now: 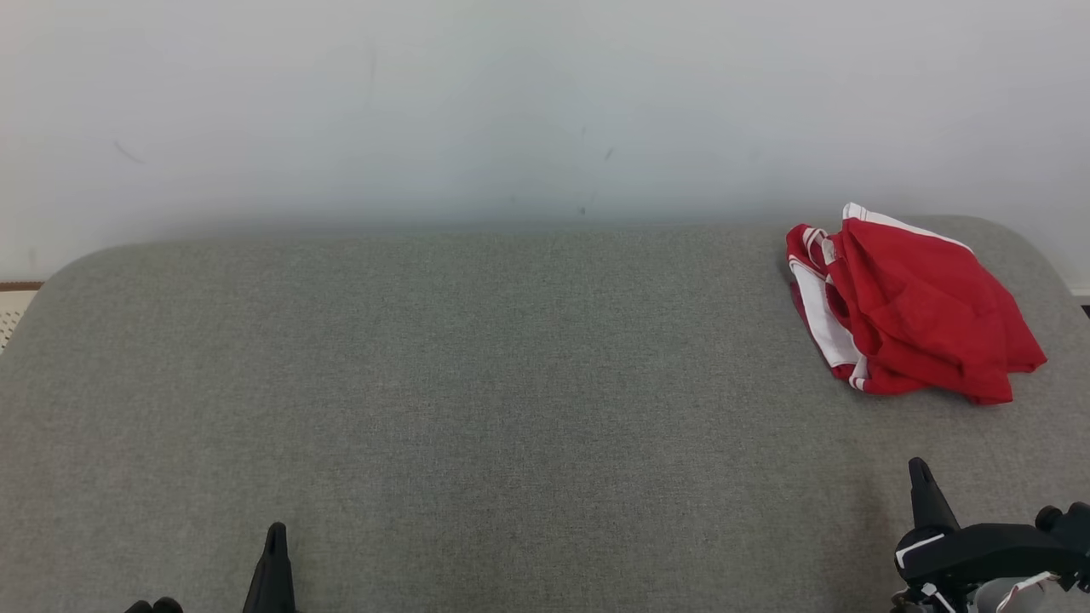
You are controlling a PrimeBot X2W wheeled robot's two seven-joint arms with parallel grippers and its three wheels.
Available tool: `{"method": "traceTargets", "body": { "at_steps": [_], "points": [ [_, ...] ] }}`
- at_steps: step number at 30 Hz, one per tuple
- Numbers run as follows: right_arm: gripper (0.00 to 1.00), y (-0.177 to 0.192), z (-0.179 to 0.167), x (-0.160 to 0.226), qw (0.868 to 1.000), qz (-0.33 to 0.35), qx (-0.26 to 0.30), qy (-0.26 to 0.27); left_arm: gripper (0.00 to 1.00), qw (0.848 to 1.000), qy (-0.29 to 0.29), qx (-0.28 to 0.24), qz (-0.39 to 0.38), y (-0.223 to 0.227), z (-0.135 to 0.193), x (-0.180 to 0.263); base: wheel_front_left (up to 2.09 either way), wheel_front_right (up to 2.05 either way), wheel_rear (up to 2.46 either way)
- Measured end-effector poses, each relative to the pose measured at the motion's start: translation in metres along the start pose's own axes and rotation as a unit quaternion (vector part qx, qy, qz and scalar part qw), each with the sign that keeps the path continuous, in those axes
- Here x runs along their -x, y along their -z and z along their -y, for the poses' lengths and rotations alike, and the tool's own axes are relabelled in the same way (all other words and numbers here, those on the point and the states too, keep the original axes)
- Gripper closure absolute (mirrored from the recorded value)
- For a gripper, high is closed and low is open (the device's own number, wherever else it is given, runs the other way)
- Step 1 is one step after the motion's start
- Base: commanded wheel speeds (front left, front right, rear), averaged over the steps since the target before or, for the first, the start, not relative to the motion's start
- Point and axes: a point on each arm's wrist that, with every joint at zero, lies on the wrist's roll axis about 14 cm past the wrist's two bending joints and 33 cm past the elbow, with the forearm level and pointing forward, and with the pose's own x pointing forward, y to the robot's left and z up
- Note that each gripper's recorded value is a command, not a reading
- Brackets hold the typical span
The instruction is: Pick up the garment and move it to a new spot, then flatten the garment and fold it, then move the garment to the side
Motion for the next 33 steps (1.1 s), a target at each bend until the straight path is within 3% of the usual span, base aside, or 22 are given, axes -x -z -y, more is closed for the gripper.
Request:
{"method": "traceTargets", "body": {
  "at_steps": [33],
  "points": [
    [1.00,-0.019,0.015,-0.022,0.981,0.003,-0.194,0.014,1.00,0.983,-0.004,0.186,-0.014,0.007,0.006,-0.026,0.00,0.00,0.00]
  ]
}}
